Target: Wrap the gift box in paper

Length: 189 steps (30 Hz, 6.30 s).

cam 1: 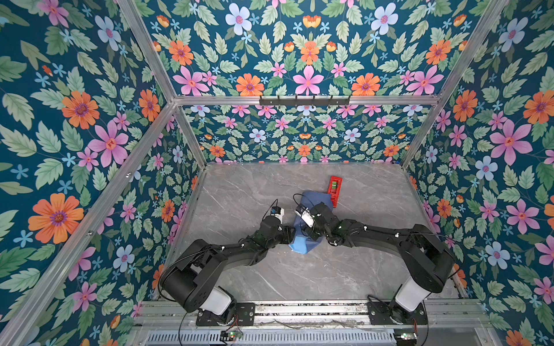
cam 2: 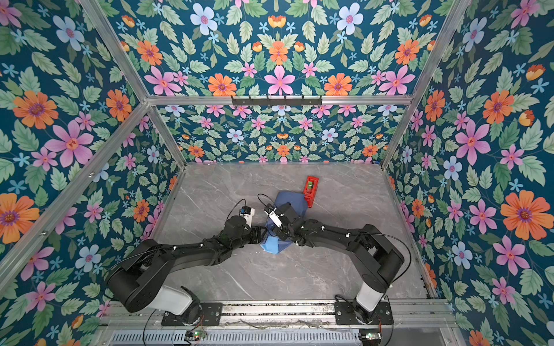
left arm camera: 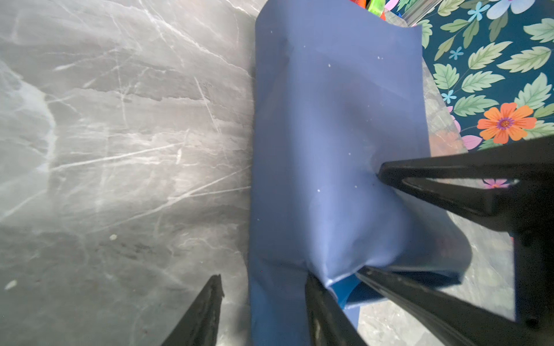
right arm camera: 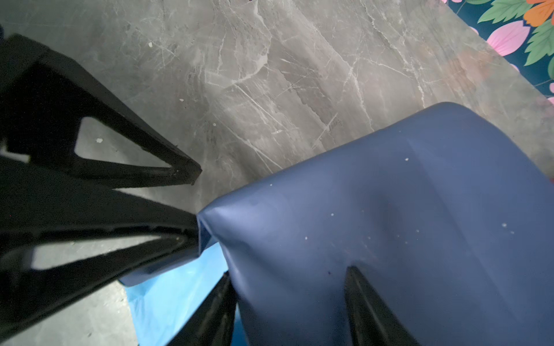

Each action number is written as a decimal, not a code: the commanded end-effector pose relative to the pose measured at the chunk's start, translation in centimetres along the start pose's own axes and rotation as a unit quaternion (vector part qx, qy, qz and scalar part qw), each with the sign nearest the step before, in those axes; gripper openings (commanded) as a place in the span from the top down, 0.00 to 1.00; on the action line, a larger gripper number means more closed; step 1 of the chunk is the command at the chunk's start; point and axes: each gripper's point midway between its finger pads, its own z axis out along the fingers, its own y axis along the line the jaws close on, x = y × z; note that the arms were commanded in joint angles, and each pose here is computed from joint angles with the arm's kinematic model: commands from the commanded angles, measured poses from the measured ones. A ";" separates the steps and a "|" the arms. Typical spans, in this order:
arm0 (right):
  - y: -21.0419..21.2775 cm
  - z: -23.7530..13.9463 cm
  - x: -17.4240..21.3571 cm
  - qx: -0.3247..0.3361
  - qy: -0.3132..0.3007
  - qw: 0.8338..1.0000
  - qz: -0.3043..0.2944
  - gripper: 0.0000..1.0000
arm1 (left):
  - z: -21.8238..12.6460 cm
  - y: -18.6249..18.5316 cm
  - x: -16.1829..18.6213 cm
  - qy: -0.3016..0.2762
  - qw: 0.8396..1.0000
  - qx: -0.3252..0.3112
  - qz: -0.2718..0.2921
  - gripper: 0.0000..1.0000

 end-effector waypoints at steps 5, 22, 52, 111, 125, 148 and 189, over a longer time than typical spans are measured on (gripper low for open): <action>1.5 0.0 4.9 -0.034 0.091 0.995 0.015 0.44 | 0.4 -1.8 -0.8 -0.012 0.999 0.037 0.006 0.52; 1.6 0.0 4.6 -0.038 0.086 0.995 0.016 0.44 | 1.9 -1.2 -0.2 -0.009 1.000 0.023 0.005 0.50; 1.6 -0.2 4.4 -0.039 0.082 0.996 0.021 0.45 | 3.7 -3.2 1.5 -0.008 0.999 0.048 -0.015 0.68; 1.4 -0.5 4.4 -0.034 0.083 0.996 0.024 0.46 | 4.3 -3.7 4.5 -0.002 0.996 0.051 -0.073 0.68; 1.3 -0.8 3.4 -0.032 0.070 0.997 0.027 0.46 | 0.7 -3.2 4.0 -0.019 0.997 0.051 -0.061 0.53; -6.0 -7.5 2.9 -0.073 -0.019 0.888 0.454 0.21 | 2.0 -2.6 -6.3 -0.008 0.999 0.039 -0.033 0.19; -2.3 0.0 -1.6 -0.160 0.072 0.926 0.335 0.50 | -0.3 -5.2 4.2 0.003 0.994 0.051 0.096 0.87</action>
